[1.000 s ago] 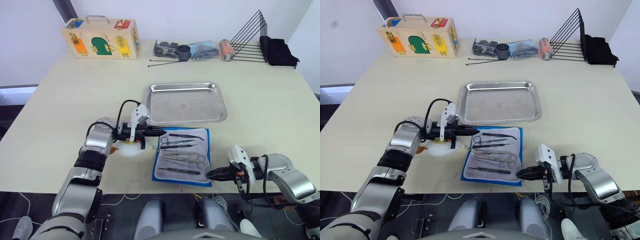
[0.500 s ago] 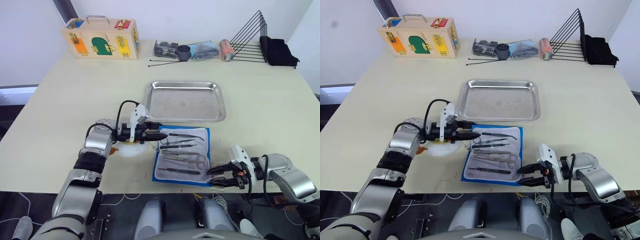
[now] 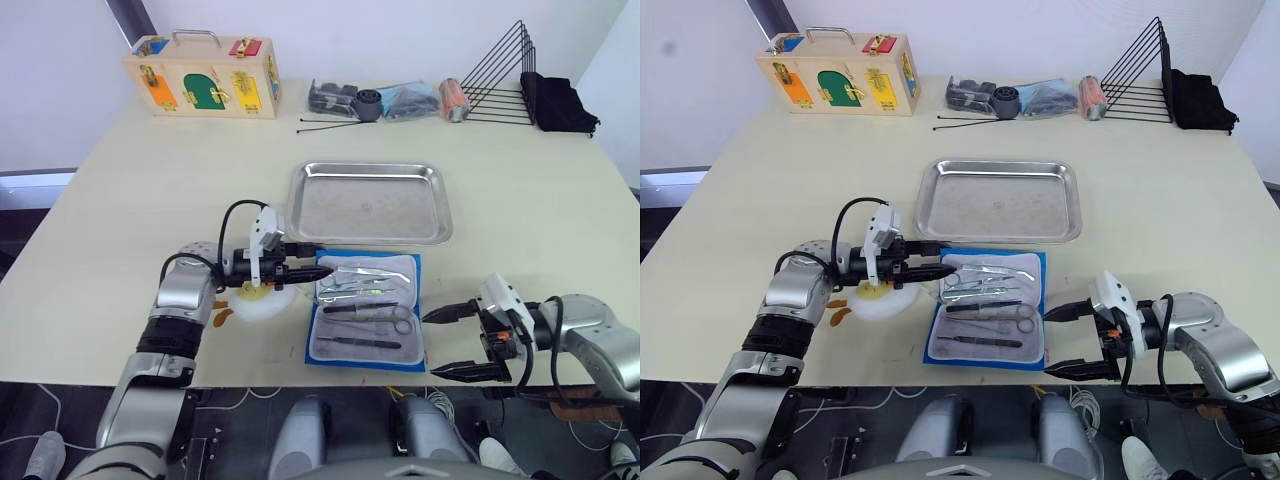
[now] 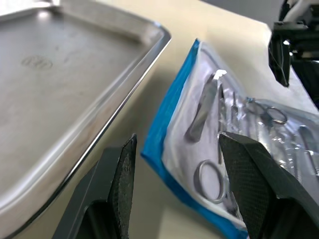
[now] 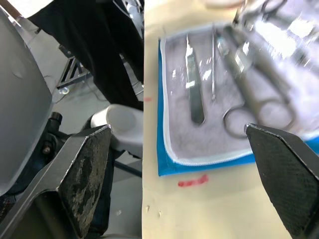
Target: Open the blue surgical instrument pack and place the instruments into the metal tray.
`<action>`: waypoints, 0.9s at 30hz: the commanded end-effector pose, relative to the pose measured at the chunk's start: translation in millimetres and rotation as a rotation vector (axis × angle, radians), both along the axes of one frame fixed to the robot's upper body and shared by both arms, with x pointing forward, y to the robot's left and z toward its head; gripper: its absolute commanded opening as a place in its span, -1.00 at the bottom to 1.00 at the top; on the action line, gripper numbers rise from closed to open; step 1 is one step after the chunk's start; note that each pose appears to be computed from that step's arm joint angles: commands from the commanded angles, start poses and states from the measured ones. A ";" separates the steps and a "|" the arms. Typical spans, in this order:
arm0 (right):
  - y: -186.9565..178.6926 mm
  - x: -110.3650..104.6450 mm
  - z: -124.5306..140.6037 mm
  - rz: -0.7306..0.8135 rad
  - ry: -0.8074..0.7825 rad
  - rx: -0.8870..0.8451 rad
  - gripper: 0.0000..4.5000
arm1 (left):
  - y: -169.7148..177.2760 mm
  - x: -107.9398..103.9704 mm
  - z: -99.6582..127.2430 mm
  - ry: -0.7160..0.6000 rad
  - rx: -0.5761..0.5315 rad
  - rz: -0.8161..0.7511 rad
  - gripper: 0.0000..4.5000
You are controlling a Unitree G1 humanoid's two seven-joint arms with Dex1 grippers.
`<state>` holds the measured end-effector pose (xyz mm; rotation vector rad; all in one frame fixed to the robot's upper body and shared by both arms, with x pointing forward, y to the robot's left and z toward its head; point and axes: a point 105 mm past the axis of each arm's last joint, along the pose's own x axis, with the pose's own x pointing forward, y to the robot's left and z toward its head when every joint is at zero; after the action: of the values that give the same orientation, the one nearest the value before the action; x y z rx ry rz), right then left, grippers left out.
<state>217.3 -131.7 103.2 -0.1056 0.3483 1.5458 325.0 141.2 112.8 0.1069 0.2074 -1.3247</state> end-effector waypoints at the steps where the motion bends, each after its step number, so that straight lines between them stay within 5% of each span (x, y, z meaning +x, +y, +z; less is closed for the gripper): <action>1: 5.3 10.0 23.7 -0.010 -0.128 0.062 0.98 | 2.5 -1.0 20.0 -0.114 -0.012 -0.039 0.23; 16: 37.8 46.5 10.8 -0.094 -0.399 0.142 0.98 | 28.8 -41.9 51.5 -0.260 0.093 -0.224 0.23; 20: 41.3 47.4 -1.3 -0.070 -0.399 0.131 1.00 | 36.9 -49.8 57.7 -0.267 0.121 -0.225 0.99; 27: 41.9 53.6 -20.6 -0.067 -0.389 0.101 1.00 | 44.8 -66.7 52.5 -0.269 0.215 -0.285 1.00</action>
<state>270.5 -91.8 81.7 -0.2835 -0.0157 1.4221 266.5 187.6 157.2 0.4562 0.1330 -1.4875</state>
